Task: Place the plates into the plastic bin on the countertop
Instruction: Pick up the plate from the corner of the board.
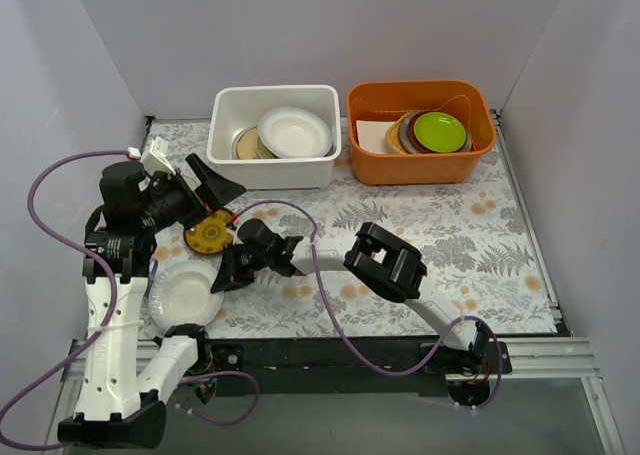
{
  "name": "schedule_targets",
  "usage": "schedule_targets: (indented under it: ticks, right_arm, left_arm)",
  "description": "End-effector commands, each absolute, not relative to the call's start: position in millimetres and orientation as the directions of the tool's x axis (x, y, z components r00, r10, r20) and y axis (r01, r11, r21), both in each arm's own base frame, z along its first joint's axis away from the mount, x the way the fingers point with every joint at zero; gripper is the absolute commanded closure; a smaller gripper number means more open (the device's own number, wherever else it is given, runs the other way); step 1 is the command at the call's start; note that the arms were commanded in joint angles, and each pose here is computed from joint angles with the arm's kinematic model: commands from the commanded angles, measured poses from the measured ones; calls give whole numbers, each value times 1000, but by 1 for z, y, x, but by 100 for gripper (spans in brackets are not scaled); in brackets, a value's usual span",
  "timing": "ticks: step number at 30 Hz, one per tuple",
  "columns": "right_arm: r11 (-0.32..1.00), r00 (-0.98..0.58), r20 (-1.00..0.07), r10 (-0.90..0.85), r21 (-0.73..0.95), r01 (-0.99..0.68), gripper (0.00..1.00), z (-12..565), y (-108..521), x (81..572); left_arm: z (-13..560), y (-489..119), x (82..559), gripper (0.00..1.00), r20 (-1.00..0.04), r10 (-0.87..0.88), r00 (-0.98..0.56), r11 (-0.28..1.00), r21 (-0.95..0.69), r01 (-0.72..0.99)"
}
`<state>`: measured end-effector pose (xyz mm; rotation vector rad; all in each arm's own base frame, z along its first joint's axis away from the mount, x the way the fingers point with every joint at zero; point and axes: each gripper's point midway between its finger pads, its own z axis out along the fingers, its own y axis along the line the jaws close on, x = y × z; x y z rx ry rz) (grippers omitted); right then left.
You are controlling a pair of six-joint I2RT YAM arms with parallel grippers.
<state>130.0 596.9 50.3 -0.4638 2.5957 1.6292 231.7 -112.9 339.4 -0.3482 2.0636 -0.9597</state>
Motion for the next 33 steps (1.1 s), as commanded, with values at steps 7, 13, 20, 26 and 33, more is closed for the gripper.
schedule_targets:
  ticks: [7, 13, 20, 26, 33]
  right_arm:
    - [394, -946, -232, -229, 866, -307, 94, 60, 580, 124]
    - [442, -930, -318, -186, 818, -368, 96, 80, 557, 140]
    - [471, -910, -391, -136, 783, -406, 96, 106, 528, 156]
    - [499, -888, -456, -65, 756, -425, 96, 139, 496, 176]
    - [513, -851, -524, 32, 739, -436, 97, 183, 458, 200]
  left_arm:
    - [336, -113, 225, 2, -566, -527, -634, 674, -733, 95]
    - [330, -112, 222, 2, -562, -526, -638, 678, -730, 84]
    - [321, -111, 219, 2, -558, -524, -643, 686, -724, 70]
    - [312, -109, 220, 2, -553, -527, -646, 692, -720, 52]
    - [299, -108, 217, 2, -541, -534, -650, 692, -721, 32]
